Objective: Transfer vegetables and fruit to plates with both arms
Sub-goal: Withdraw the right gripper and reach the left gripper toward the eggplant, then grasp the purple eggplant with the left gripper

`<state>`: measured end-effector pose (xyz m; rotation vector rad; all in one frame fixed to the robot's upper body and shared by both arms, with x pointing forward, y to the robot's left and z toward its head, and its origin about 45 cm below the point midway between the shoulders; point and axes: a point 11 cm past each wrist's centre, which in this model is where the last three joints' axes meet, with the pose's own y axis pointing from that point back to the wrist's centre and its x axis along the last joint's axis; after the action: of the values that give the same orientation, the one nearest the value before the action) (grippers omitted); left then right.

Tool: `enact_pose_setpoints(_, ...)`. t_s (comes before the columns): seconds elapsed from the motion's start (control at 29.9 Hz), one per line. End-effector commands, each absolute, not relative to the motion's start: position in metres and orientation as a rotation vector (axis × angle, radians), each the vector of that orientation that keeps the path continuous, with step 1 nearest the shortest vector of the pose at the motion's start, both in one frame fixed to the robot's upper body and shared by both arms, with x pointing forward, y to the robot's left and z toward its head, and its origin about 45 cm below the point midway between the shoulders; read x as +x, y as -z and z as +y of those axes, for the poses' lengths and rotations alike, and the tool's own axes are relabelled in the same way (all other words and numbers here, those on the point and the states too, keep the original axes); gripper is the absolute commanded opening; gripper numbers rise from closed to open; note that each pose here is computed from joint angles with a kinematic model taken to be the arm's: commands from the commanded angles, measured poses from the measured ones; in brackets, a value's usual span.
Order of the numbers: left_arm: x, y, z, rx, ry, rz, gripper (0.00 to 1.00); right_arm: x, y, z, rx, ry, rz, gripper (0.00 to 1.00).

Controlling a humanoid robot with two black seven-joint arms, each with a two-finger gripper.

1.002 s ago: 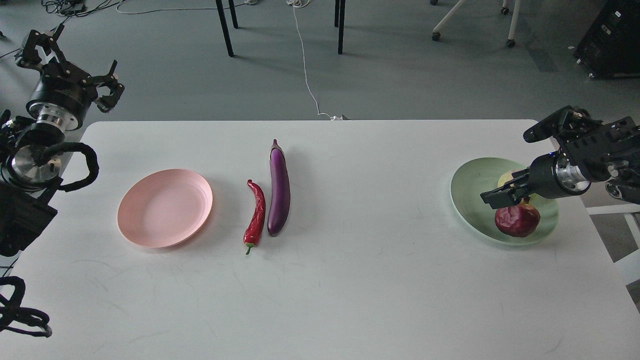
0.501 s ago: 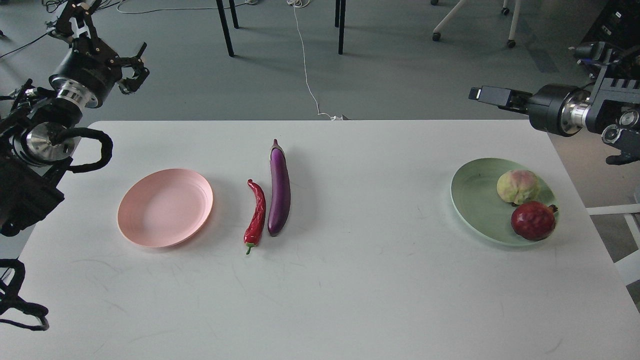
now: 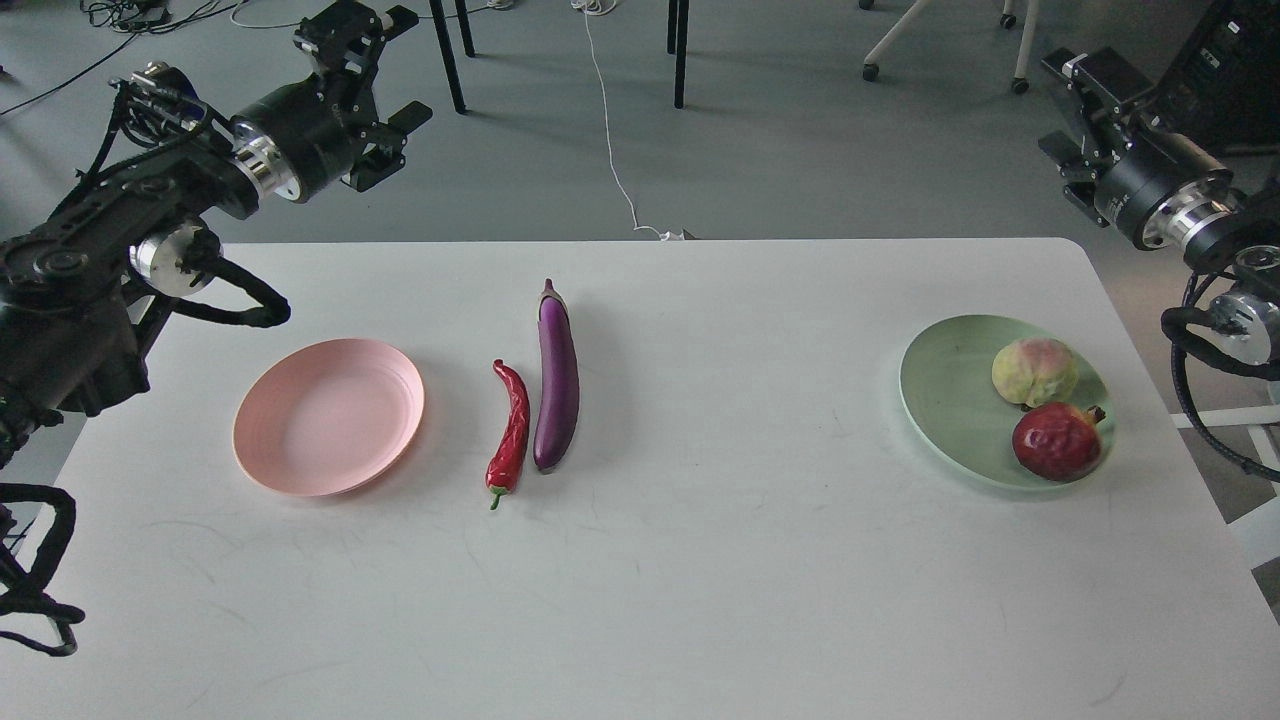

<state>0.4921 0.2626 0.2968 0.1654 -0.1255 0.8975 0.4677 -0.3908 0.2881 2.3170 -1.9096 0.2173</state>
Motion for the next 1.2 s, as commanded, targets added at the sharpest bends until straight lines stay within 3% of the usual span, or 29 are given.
enact_pose_setpoints(0.0,0.473,-0.287,0.222,0.322,-0.705,-0.272,0.98,0.460,-0.283,-0.412,2.402,0.096,-2.194,0.99)
enact_pose_setpoints(0.17,0.441,-0.241,0.190,0.608,-0.432,-0.465,0.98,0.434,-0.256,-0.427,2.587,0.485,-2.302,0.99)
enact_pose_setpoints(0.37,0.422,-0.199,0.189,0.842,-0.273,-0.733,0.98,0.399,-0.227,-0.445,2.658,0.641,-2.388,0.99)
enact_pose_setpoints(0.6,0.417,-0.184,0.184,0.902,-0.222,-0.807,0.98,0.376,-0.209,-0.450,2.626,0.729,-2.436,0.99)
enact_pose_setpoints(0.9,0.413,-0.135,0.178,1.039,-0.166,-0.849,0.98,0.375,-0.207,-0.450,2.622,0.734,-2.440,0.99)
enact_pose_setpoints(1.17,0.413,-0.124,0.175,1.058,-0.167,-0.833,0.92,0.376,-0.206,-0.447,2.627,0.745,-2.439,0.99)
